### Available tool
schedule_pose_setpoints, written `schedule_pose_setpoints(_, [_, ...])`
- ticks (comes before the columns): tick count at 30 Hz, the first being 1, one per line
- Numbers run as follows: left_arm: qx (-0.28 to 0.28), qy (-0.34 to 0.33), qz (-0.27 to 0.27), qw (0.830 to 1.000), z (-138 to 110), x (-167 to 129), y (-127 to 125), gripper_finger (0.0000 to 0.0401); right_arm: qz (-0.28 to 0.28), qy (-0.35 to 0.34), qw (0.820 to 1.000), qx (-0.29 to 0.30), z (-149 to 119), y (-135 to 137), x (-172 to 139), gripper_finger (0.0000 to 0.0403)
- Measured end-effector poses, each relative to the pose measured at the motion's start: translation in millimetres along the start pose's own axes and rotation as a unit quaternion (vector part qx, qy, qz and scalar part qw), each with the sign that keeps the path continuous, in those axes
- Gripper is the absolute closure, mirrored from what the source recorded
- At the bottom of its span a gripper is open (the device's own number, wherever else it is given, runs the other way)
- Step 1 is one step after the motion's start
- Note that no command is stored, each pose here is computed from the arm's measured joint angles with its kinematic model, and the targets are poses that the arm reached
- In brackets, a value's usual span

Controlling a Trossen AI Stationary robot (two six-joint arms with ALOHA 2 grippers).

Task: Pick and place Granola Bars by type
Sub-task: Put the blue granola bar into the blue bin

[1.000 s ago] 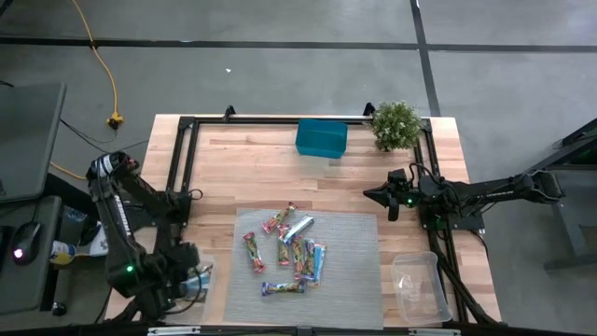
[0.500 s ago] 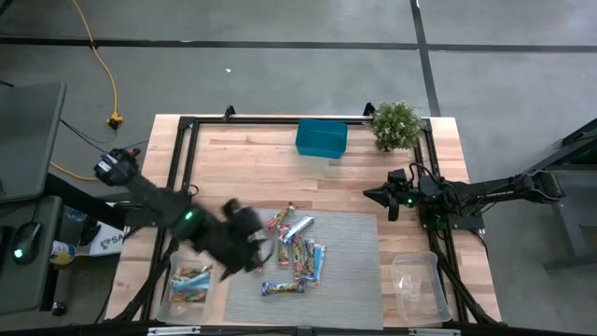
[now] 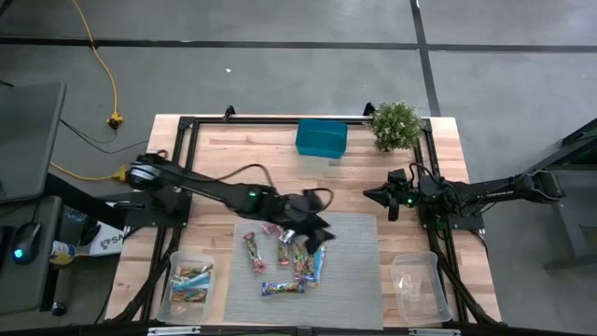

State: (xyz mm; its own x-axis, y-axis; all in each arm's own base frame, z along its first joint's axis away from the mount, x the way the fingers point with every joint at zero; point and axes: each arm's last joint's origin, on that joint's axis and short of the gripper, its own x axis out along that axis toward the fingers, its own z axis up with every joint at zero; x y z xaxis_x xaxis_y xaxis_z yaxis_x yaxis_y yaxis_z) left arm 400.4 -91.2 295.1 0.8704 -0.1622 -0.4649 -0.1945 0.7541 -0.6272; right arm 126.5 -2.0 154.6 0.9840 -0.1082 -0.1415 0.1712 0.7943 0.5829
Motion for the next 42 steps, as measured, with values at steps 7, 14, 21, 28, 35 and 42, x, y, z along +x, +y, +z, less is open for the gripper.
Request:
schedule_pose_setpoints(7, [-0.060, 0.036, 0.012, 0.997, -23.5, 50.1, 24.9, 0.0187, -0.001, 0.002, 1.000, 0.000, -0.3, -0.2, -0.1, 0.0402])
schedule_pose_setpoints(14, [-0.056, 0.076, 0.057, 0.994, -49.1, 61.1, 28.5, 0.0188, -0.002, 0.002, 1.000, 0.000, -0.4, -0.3, 0.0, 0.0402])
schedule_pose_setpoints(21, [0.065, 0.169, 0.180, 0.967, -61.5, 44.2, 34.4, 0.0188, -0.002, 0.002, 1.000, -0.001, -0.5, -0.4, 0.0, 0.0402])
schedule_pose_setpoints(28, [0.154, 0.217, 0.244, 0.932, -64.6, 35.1, 46.4, 0.0188, -0.002, 0.002, 1.000, 0.000, -0.5, -0.3, 0.0, 0.0402])
schedule_pose_setpoints(35, [0.166, 0.212, 0.275, 0.923, -68.7, 40.0, 53.2, 0.0188, -0.002, 0.002, 1.000, 0.000, -0.5, -0.3, 0.0, 0.0402])
schedule_pose_setpoints(42, [0.173, 0.191, 0.304, 0.917, -64.3, 39.3, 57.8, 0.0188, -0.002, 0.002, 1.000, 0.000, -0.5, -0.4, 0.0, 0.0402])
